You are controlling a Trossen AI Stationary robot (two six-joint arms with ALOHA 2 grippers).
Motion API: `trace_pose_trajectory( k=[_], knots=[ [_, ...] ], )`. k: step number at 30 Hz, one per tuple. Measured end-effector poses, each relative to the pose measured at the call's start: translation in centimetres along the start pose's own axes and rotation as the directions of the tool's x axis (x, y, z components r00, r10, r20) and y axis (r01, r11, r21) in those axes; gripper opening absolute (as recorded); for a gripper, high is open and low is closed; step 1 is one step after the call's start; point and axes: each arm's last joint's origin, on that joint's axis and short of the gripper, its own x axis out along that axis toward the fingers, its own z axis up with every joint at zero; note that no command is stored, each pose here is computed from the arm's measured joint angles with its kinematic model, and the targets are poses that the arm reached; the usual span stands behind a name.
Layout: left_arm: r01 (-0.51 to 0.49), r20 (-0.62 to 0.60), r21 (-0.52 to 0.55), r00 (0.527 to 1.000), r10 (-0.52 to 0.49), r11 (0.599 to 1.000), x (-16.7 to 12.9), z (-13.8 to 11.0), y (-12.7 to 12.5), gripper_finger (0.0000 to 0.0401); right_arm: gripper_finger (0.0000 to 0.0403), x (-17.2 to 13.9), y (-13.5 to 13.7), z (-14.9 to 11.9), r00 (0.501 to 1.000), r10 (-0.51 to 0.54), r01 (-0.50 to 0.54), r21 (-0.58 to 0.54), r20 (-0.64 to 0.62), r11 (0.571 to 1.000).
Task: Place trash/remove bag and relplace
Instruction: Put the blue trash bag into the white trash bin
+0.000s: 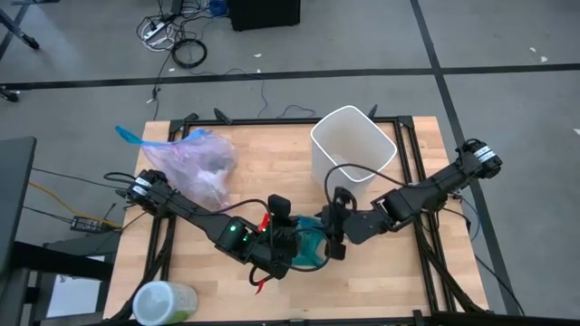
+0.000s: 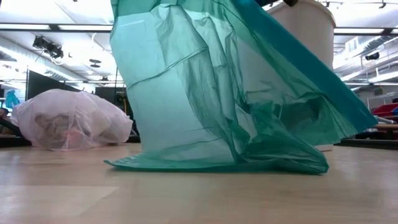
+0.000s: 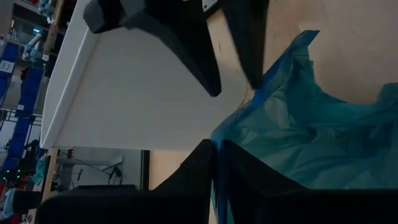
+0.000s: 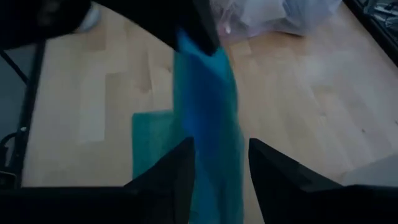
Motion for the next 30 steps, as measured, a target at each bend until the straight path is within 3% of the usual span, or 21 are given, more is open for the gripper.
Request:
trace_pose_trajectory(
  k=[8,30],
  knots=[
    [-0.004,-0.001,-0.007,1.000,0.004,1.000,0.2,0.0,0.2,0.0044,0.0126,1.1,-0.2,-1.3,1.000,0.013,-0.014,0.013,0.004,1.000],
    [-0.025,-0.003,-0.048,1.000,0.025,0.999,1.2,0.1,1.1,0.0044,0.0102,1.6,-1.2,-0.9,1.000,-0.023,0.023,0.022,0.009,1.000]
  ],
)
